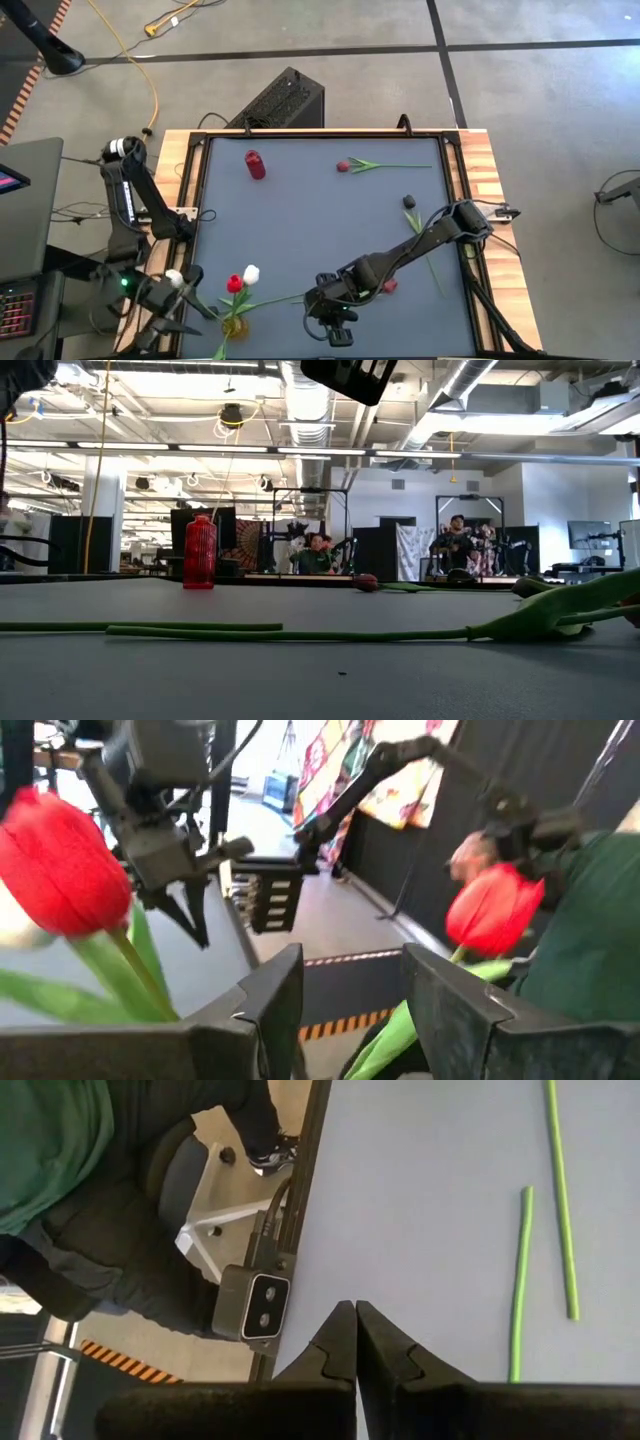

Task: Sort flowers into vase by color
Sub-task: Put the right black tulip into the red vase

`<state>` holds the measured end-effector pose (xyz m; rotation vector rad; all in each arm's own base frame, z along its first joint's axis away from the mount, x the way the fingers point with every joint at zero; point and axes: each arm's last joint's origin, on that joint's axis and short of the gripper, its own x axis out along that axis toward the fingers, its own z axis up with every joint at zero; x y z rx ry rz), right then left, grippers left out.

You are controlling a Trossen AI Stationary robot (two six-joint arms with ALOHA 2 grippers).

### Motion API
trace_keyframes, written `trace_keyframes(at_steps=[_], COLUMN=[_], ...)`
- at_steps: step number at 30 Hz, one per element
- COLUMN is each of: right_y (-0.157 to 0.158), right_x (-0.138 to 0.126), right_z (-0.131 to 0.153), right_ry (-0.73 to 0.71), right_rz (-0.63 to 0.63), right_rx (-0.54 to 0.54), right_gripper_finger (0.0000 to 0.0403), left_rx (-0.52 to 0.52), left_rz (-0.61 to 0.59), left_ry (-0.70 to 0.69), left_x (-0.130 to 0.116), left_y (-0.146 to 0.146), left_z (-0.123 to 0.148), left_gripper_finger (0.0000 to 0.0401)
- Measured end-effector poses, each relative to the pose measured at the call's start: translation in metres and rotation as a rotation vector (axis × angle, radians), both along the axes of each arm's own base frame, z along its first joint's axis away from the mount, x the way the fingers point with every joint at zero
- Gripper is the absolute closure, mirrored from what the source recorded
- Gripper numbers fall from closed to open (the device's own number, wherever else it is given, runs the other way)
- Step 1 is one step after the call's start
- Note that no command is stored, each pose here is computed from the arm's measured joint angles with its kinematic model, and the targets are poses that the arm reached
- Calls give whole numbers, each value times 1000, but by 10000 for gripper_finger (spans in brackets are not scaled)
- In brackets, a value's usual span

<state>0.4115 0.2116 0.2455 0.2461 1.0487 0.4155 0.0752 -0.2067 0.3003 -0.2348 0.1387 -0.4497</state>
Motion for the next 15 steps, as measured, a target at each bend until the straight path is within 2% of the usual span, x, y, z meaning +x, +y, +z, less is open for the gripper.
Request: trace_keyframes(at_steps=[8,15], right_y=[-2,-10], right_x=[1,1], right_z=[0,-2], right_ry=[3,18], right_rz=[-4,11], right_rx=[-2,-36], right_gripper_finger=[376,376], left_rx=[-106,-163], left_rz=[-38,-30], left_ry=[-39,-133], left_x=[-7,-14], left_y=[24,52], left_z=[23,46], left_gripper_finger=[243,243])
